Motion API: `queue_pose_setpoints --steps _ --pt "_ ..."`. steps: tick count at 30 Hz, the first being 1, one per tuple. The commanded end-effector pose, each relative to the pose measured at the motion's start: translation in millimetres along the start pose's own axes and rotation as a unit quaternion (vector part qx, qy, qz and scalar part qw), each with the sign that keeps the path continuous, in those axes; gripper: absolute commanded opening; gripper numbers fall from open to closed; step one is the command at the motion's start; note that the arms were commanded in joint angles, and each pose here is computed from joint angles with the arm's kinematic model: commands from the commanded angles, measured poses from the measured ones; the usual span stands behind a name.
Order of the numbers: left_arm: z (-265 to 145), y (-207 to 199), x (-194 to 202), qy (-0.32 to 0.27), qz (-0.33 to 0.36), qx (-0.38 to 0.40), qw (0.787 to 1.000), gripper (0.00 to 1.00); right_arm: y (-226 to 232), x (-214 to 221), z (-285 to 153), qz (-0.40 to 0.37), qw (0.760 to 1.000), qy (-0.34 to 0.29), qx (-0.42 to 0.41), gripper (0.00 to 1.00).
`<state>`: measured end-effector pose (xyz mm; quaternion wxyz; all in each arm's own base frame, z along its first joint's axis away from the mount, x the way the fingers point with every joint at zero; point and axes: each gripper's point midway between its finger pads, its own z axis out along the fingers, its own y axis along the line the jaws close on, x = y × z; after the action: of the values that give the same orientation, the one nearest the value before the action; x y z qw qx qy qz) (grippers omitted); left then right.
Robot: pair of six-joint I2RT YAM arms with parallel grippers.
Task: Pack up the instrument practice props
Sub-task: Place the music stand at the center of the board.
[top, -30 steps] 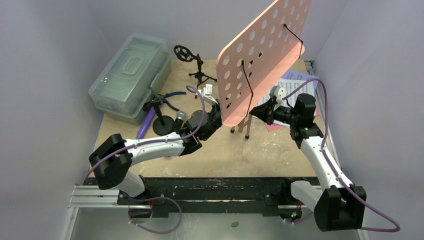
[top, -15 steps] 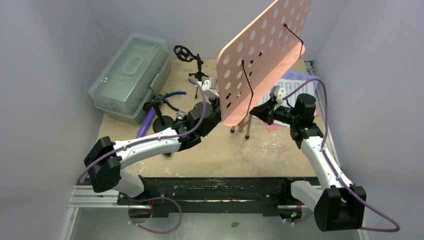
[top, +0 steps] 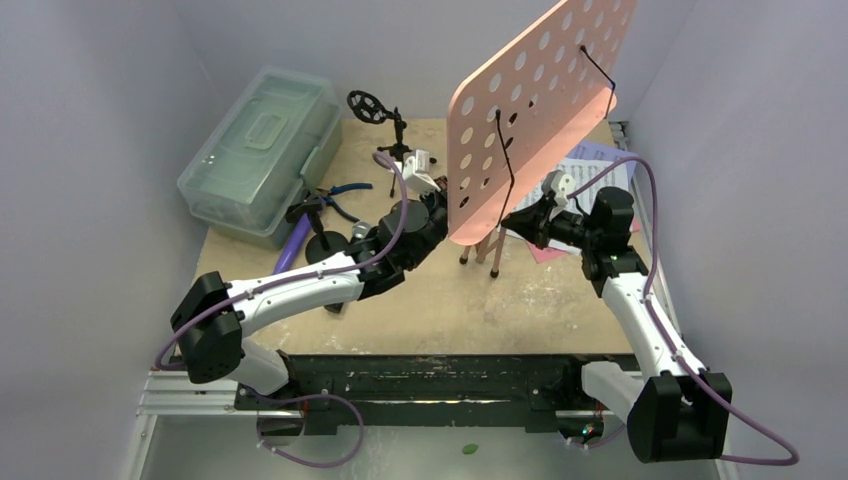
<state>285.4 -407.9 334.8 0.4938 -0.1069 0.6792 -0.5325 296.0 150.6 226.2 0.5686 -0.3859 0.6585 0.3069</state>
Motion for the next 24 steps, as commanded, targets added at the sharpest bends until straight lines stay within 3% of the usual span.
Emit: queue_pose_setpoints --steps 1,6,10,12,18,21,24 --pt "-6 -13 -12 -0.015 -0.103 0.015 0.994 0.0 7 50 -2 0.073 0.995 0.07 0.004 0.0" --pt "-15 -18 -12 -0.012 -0.226 0.032 0.974 0.0 7 50 -2 0.073 0.995 0.07 0.005 0.0" --pt "-19 -28 -8 0.007 -0.27 0.063 0.961 0.01 7 50 -2 0.072 0.995 0.069 0.005 0.0" --pt "-21 -28 -6 0.014 -0.272 0.063 0.96 0.1 7 50 -2 0.072 0.995 0.069 0.005 0.0" --pt "-39 -11 -11 -0.004 -0.221 0.055 0.974 0.49 8 49 -2 0.072 0.995 0.068 0.004 0.0" --pt "-53 -3 -11 -0.007 -0.157 0.062 0.986 0.61 8 49 -3 0.071 0.995 0.068 0.002 0.0" --pt "-69 2 -7 -0.005 -0.049 0.092 0.995 0.68 9 48 -3 0.066 0.996 0.067 -0.001 0.0"
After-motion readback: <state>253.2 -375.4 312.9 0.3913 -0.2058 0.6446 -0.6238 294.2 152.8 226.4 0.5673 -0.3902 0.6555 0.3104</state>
